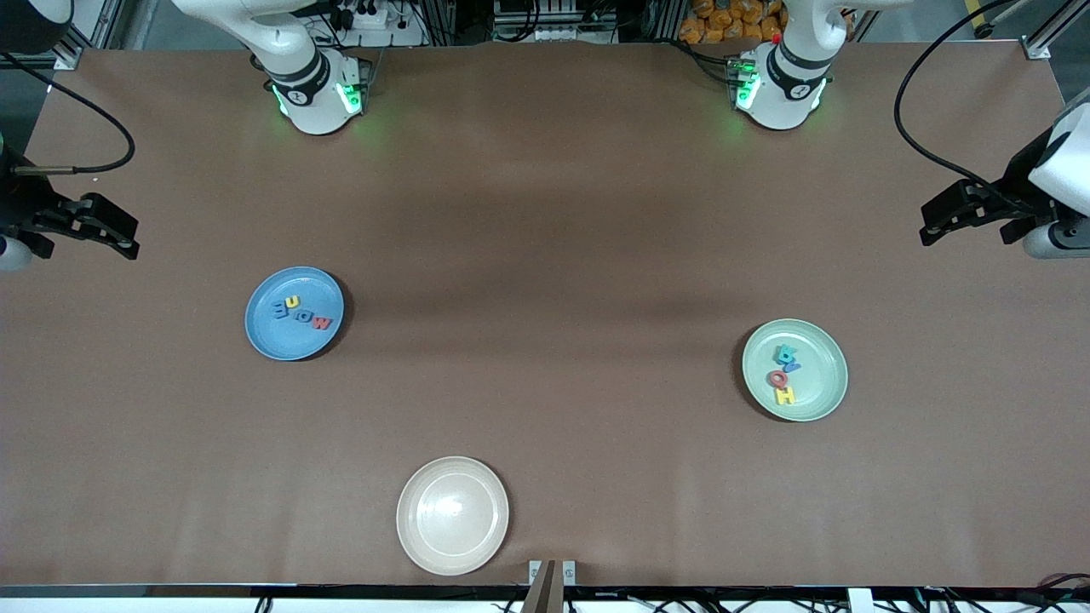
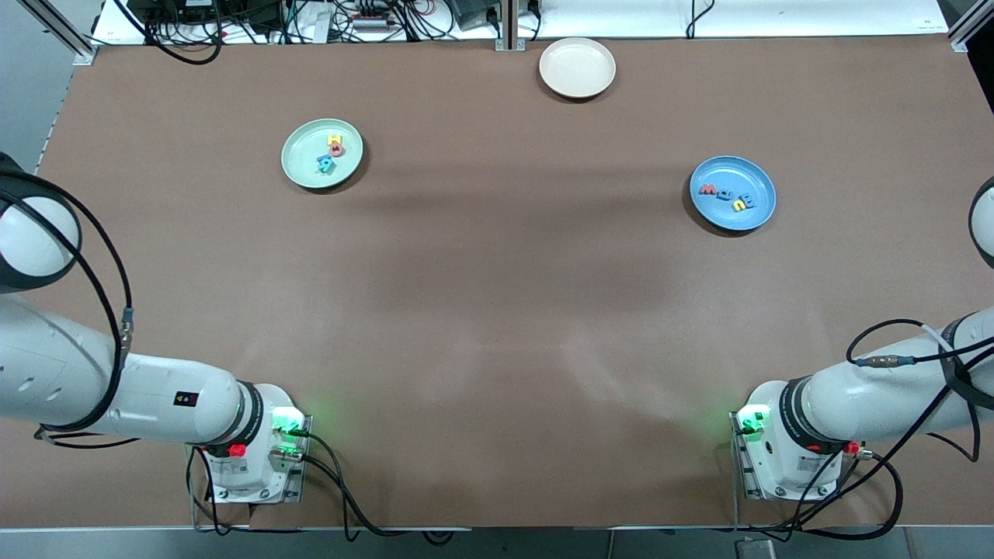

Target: Sort upper and lower case letters into plates

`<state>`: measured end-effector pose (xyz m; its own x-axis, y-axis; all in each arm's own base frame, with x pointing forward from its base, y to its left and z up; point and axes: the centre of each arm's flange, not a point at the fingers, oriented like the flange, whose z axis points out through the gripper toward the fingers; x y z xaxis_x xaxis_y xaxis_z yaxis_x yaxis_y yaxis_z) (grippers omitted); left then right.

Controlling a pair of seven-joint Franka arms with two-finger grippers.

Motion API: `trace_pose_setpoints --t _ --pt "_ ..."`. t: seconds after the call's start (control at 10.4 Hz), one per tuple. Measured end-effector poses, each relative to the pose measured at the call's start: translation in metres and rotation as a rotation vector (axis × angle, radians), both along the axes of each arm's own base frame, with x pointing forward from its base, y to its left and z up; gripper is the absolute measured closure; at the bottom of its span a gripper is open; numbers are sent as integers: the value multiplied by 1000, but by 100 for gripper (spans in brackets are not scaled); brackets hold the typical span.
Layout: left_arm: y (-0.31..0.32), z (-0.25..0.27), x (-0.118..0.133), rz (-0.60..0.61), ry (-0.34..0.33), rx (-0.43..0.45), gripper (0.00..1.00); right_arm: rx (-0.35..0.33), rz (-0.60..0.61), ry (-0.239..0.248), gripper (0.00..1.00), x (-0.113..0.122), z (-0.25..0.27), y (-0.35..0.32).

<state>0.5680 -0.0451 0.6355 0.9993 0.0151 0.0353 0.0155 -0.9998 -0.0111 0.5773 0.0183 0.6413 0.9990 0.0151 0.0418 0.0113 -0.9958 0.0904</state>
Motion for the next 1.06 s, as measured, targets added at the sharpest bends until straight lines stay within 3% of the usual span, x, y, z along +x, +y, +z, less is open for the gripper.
trace_pose_setpoints --t 1.06 --pt "3 2 -3 5 11 1 0 0 4 32 0 3 -9 -4"
